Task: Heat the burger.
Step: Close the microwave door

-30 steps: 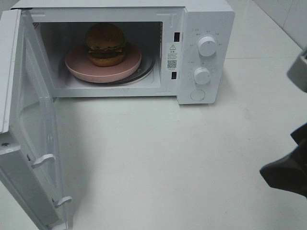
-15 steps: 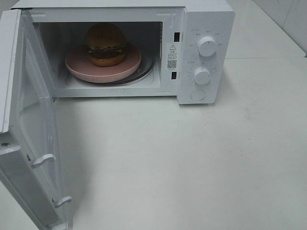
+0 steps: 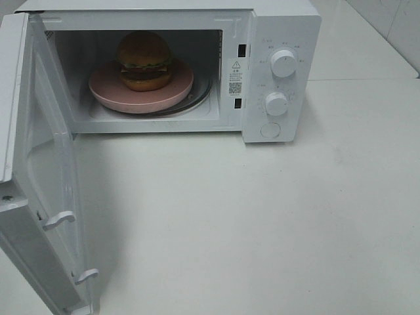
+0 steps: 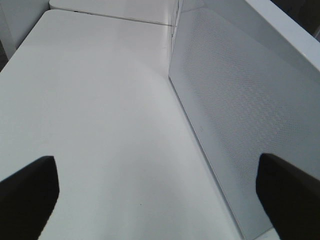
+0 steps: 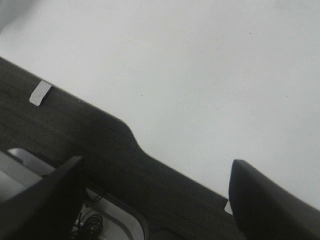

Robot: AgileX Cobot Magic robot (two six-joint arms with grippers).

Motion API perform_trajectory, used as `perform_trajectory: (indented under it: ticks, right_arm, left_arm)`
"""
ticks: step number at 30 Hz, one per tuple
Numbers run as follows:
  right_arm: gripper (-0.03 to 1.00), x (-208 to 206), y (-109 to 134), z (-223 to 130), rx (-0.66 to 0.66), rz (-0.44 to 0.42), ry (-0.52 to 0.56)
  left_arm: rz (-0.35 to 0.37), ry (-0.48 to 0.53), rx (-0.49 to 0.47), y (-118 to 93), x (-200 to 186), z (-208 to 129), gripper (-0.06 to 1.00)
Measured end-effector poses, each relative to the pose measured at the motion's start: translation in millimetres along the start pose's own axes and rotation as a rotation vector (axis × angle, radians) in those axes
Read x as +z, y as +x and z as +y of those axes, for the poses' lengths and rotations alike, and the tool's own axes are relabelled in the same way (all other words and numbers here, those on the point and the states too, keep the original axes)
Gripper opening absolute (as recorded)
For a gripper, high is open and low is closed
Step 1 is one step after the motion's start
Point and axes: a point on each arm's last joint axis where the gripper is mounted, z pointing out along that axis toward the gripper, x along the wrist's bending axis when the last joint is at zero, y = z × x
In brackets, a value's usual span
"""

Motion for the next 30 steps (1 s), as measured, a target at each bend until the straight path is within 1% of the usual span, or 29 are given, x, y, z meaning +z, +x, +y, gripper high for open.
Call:
perform_trajectory:
  ticks: [2,4,5,7,8,9,11,12,14,15,16,17,19,20,22,30]
  right_arm:
    - [0.77,-1.2,-2.7,-7.2,0.031,-0.036,-0.031]
    - [0.77,-2.2,-3.5,-9.7,0.042,-0.050,-0.046]
    - [0.77,-5.0,-4.5,-14.4,0.066,-0.077,-0.080]
    - [0.77,-7.0,-4.6,-16.6,0.076,-0.090,-0.100]
    - [0.77,-10.1,-3.8,-20.3,0.093,-0.106,-0.135]
    - [0.77,-10.1,-3.8,-20.3,0.093,-0.106,-0.135]
    - [0.76,-14.7,-1.6,-26.5,0.118,-0.128,-0.187]
    - [0.76,-14.7,-1.6,-26.5,0.118,-0.128,-0.187]
    - [0.76,-19.0,0.4,-33.1,0.143,-0.165,-0.242]
    - [0.76,-19.0,0.4,-33.1,0.143,-0.165,-0.242]
    - [0.76,-21.2,2.3,-36.9,0.166,-0.183,-0.275]
    - [0.76,-21.2,2.3,-36.9,0.166,-0.183,-0.275]
    - [0.76,-23.8,4.6,-41.8,0.193,-0.223,-0.315]
    - [0.76,-23.8,4.6,-41.8,0.193,-0.223,-0.315]
    - [0.76,-24.0,6.0,-42.5,0.221,-0.253,-0.325]
    - [0.76,-23.0,6.3,-42.0,0.229,-0.257,-0.330]
  left_arm:
    - [0.000,0.000,0.000,0.0,0.0,0.0,0.99]
    - [0.000,0.000,0.000,0.0,0.0,0.0,0.99]
    - [0.000,0.000,0.000,0.0,0.0,0.0,0.99]
    - [0.000,0.000,0.000,0.0,0.0,0.0,0.99]
    - [0.000,0.000,0.000,0.0,0.0,0.0,0.99]
    - [0.000,0.000,0.000,0.0,0.0,0.0,0.99]
    - [0.000,0.000,0.000,0.0,0.0,0.0,0.99]
    - [0.000,0.000,0.000,0.0,0.0,0.0,0.99]
    - [0.000,0.000,0.000,0.0,0.0,0.0,0.99]
    - [0.000,0.000,0.000,0.0,0.0,0.0,0.99]
    - [0.000,0.000,0.000,0.0,0.0,0.0,0.99]
    - [0.000,0.000,0.000,0.0,0.0,0.0,0.99]
    - [0.000,0.000,0.000,0.0,0.0,0.0,0.99]
    - [0.000,0.000,0.000,0.0,0.0,0.0,0.99]
    - [0.000,0.000,0.000,0.0,0.0,0.0,0.99]
    - [0.000,0.000,0.000,0.0,0.0,0.0,0.99]
